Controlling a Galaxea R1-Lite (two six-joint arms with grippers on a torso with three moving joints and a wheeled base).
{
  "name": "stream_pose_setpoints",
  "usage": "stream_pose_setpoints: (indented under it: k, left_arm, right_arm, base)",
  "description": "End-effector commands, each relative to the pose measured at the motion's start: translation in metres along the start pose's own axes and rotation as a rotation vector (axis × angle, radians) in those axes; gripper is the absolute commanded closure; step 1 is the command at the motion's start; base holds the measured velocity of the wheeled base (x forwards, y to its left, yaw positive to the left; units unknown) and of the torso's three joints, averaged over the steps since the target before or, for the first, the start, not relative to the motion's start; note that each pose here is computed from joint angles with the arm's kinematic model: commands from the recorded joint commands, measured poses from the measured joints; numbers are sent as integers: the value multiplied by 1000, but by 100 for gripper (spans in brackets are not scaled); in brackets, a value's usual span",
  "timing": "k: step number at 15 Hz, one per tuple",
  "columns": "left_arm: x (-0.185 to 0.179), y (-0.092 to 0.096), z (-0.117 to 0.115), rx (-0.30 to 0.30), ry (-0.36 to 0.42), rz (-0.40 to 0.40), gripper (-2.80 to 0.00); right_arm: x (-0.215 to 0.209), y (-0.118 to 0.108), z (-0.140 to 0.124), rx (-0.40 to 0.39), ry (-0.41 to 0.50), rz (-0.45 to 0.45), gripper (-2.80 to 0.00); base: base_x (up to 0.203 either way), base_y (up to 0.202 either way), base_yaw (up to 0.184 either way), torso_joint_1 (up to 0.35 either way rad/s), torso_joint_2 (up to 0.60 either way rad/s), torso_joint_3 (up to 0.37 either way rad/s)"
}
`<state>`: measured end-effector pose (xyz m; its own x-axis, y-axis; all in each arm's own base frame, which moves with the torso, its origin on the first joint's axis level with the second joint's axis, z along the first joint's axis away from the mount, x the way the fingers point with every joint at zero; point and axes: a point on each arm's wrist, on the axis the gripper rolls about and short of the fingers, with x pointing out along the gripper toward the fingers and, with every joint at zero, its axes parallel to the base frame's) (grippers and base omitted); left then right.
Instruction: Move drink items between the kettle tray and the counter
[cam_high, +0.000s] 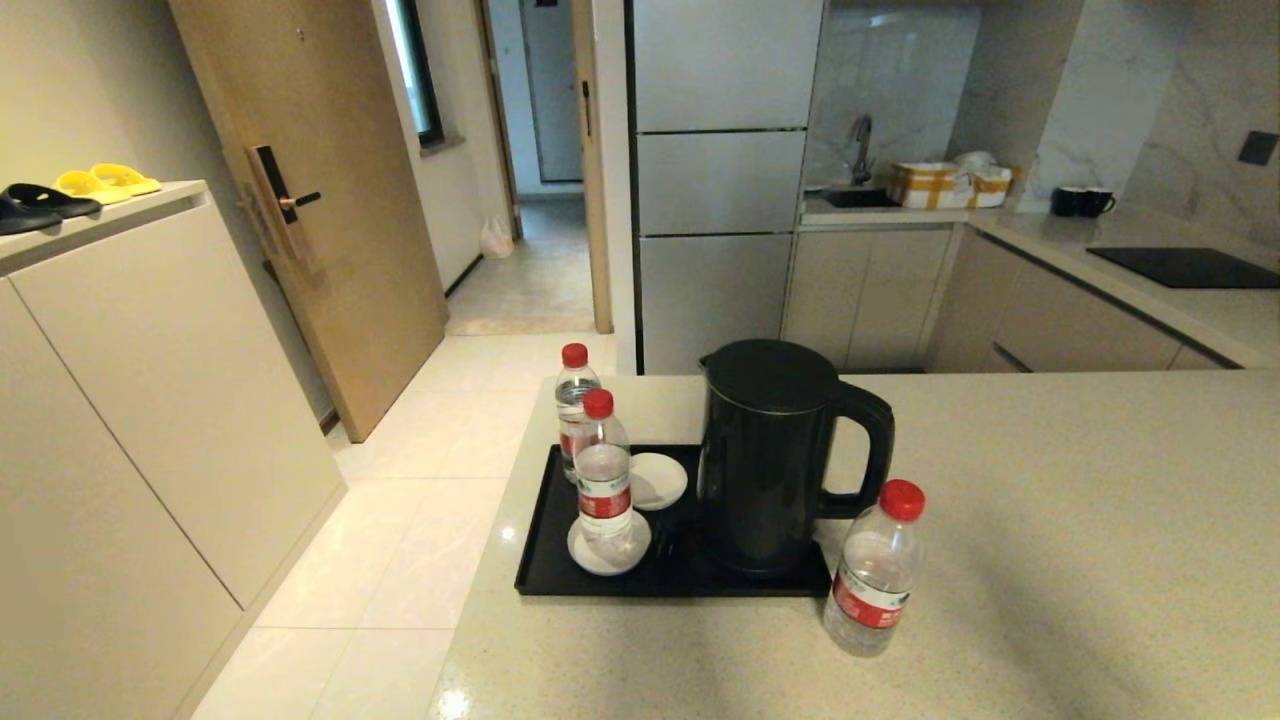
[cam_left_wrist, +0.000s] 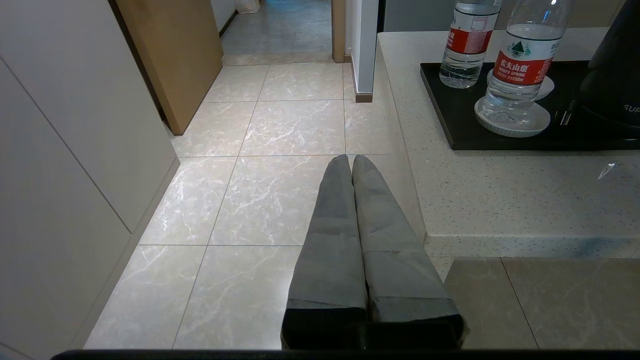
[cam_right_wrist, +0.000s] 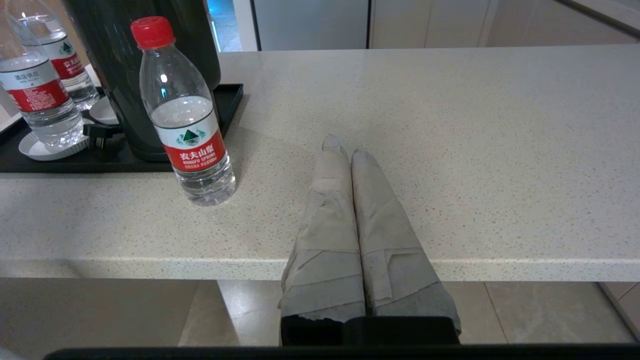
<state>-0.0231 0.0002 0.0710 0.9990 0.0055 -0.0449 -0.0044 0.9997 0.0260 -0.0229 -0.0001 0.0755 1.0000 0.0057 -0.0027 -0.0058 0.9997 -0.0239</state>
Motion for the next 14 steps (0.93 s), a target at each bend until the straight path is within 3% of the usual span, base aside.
stream_pose_setpoints:
  k: [1,14]
  left_arm:
    - [0,0,0,0,1,1,0]
    - [0,0,0,0,1,1,0]
  right_arm:
    - [0,0,0,-1,2,0,0]
    - [0,0,0,-1,1,0,0]
  base:
    - [0,0,0,0,0,0]
    - [0,0,0,0,0,0]
